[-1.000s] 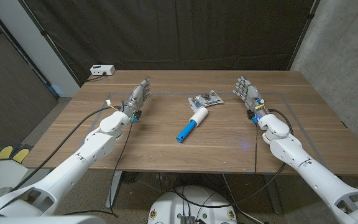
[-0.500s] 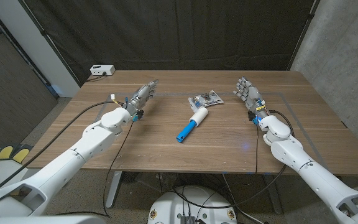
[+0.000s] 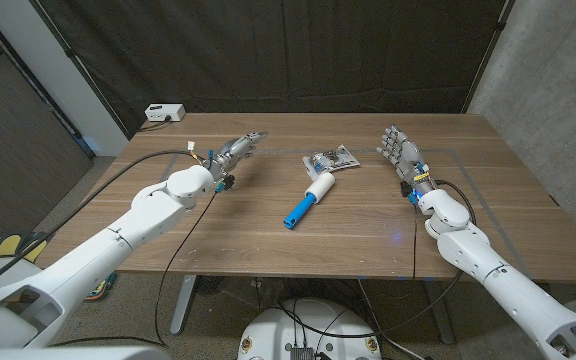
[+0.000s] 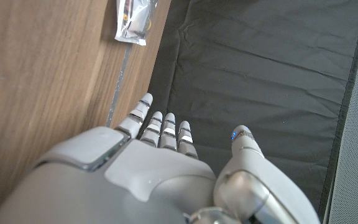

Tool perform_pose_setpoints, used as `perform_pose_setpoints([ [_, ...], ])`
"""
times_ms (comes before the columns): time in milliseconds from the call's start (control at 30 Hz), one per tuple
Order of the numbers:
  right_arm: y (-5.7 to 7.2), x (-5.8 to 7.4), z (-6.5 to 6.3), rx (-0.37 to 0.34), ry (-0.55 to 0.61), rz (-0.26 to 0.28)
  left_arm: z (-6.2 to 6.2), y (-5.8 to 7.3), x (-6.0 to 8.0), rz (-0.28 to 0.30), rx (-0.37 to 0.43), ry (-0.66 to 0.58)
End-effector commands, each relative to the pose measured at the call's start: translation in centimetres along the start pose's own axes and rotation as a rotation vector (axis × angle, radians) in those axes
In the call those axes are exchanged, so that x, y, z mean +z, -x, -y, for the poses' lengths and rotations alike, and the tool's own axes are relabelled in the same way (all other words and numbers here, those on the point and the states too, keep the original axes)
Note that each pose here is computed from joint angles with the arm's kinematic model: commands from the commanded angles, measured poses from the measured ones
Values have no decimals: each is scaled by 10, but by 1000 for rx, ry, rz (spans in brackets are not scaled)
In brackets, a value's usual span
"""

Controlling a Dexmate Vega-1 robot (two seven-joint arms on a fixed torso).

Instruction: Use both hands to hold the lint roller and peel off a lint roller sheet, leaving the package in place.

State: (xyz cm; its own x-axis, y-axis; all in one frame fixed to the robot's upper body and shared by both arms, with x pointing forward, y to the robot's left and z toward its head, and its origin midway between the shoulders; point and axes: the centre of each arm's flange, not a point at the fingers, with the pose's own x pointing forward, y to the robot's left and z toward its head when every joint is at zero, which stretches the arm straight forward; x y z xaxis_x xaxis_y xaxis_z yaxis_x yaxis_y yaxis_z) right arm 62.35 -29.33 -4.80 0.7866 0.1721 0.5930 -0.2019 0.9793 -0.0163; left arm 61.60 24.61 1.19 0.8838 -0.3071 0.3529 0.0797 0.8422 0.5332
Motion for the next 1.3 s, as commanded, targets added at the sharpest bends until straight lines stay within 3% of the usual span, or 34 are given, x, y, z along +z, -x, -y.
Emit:
perform_pose_setpoints([
  [33,12,0,0,-3,-1,11,7,1,16,-8,-26,-100],
  [333,19,3,-1,-1,8,26,14,2,30,-28,-48,-193],
  [700,16,3,-4,12,10,32,21,8,51,-64,-86,-310],
  [1300,9,-5,-1,39,-9,44,36,21,91,-187,-199,-487],
])
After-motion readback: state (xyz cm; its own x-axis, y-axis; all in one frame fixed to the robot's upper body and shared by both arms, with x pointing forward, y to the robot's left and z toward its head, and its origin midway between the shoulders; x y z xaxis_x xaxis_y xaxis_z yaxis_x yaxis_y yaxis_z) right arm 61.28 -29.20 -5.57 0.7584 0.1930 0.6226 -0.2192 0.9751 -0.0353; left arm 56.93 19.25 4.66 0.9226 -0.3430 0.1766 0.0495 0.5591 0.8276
